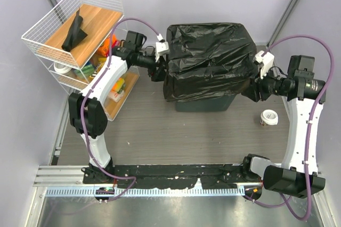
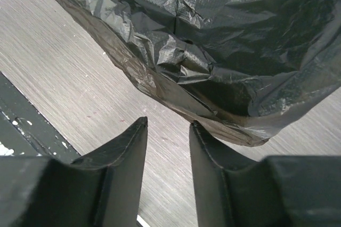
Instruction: Put the trash bags into the trash bin
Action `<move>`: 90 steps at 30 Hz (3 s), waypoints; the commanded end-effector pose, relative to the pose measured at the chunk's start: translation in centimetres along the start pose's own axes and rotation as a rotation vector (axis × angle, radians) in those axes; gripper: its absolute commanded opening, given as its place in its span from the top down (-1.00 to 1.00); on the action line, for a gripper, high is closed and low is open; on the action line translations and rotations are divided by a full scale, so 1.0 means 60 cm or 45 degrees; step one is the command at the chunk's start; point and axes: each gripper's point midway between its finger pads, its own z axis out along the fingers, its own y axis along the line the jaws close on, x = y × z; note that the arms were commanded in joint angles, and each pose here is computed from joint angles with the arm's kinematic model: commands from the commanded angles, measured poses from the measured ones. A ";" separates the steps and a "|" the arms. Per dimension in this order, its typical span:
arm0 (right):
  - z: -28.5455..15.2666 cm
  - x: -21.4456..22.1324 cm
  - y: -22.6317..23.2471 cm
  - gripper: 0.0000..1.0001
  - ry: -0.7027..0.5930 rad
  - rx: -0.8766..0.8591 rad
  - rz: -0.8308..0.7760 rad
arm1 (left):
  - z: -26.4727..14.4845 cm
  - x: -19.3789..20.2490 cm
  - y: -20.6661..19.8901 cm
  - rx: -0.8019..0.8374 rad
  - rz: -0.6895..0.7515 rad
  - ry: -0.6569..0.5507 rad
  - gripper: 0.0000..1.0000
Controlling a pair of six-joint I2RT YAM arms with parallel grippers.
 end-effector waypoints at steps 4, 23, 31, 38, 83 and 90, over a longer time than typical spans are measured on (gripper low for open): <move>0.001 -0.015 -0.010 0.22 -0.044 0.021 -0.080 | -0.020 -0.050 -0.016 -0.028 0.037 -0.112 -0.16; -0.028 -0.059 -0.083 -0.88 -0.046 0.283 -0.268 | -0.037 -0.060 -0.035 -0.043 0.051 -0.112 1.00; 0.005 -0.056 -0.085 -0.60 -0.085 0.171 -0.298 | -0.041 -0.056 -0.047 -0.041 0.050 -0.110 1.00; 0.025 -0.031 -0.071 0.42 -0.083 0.097 -0.259 | -0.038 -0.045 -0.048 -0.071 0.023 -0.110 1.00; 0.069 0.121 -0.084 0.98 -0.031 0.210 -0.098 | 0.004 0.050 -0.045 -0.373 -0.145 -0.094 1.00; 0.050 0.084 -0.053 0.97 -0.116 0.137 -0.098 | -0.089 0.000 -0.046 -0.320 -0.153 -0.156 0.37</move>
